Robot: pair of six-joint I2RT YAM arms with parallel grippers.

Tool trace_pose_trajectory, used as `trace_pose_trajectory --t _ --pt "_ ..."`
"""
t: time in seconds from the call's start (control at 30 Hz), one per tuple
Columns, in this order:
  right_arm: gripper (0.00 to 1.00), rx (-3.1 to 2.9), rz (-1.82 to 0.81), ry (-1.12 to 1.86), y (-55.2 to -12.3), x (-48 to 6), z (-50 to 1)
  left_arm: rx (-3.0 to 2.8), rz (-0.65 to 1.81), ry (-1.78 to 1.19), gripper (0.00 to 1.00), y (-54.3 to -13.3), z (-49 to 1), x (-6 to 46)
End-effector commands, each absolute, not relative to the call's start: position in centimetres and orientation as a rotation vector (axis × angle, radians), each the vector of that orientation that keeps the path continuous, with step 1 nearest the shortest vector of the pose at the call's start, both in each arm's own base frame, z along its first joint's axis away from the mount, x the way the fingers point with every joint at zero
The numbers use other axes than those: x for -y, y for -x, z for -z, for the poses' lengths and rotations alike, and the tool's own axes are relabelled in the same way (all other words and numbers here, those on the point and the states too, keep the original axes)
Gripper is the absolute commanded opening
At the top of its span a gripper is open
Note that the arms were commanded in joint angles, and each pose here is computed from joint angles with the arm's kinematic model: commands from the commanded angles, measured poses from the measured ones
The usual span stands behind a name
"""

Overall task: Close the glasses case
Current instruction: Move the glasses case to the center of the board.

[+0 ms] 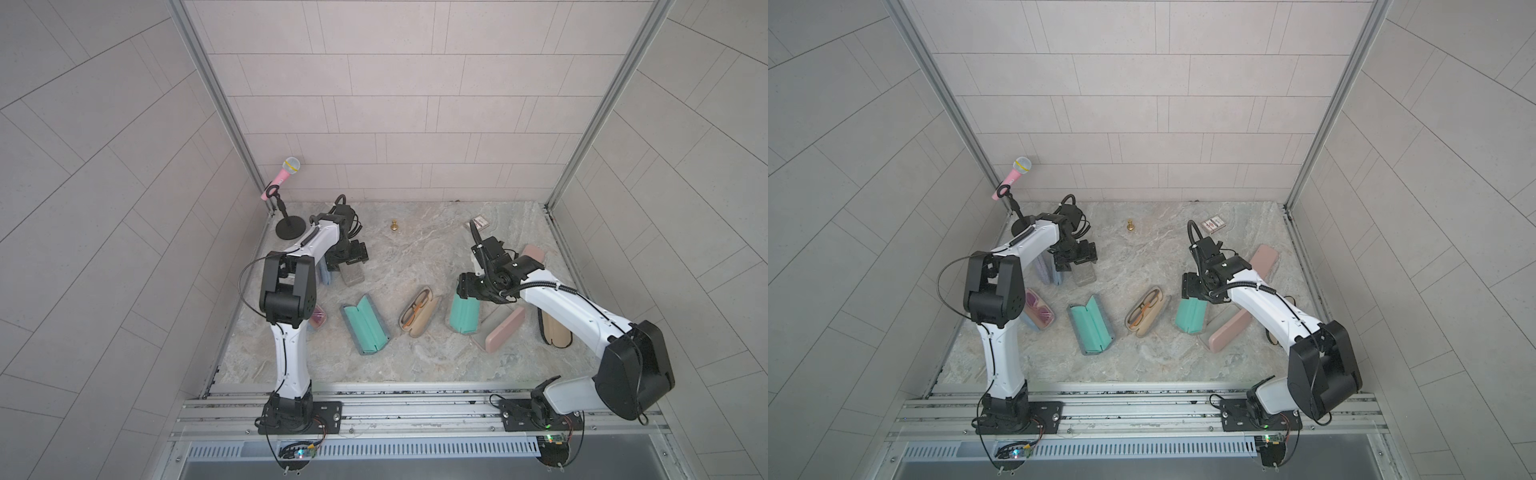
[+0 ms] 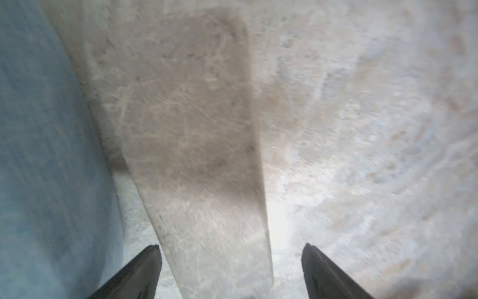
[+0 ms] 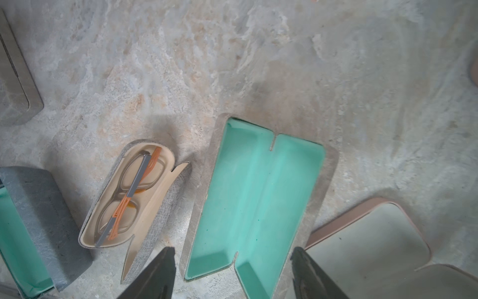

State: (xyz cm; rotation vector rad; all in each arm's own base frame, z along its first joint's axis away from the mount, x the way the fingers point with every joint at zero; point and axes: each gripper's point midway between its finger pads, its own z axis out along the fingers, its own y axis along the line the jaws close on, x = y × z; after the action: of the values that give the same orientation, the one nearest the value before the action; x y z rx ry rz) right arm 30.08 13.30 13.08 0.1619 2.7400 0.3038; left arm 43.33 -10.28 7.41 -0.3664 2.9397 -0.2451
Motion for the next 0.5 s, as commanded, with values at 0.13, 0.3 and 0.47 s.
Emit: trace_pose_trajectory --t 0.13,0.3,0.47 --pt "0.70 -2.795 -0.186 -0.323 -28.2 -9.8 -11.4 -2.853 0.427 0.073 0.94 -41.3 -14.7 15.9" --pt "0.70 -2.839 -0.189 -0.362 -27.6 -9.3 -10.1 -2.857 0.465 -0.044 0.95 -40.8 -14.1 17.6" --pt "0.68 -2.870 -0.245 -0.379 -27.6 -9.7 -8.8 -2.856 0.538 -0.074 0.95 -40.3 -13.1 19.0"
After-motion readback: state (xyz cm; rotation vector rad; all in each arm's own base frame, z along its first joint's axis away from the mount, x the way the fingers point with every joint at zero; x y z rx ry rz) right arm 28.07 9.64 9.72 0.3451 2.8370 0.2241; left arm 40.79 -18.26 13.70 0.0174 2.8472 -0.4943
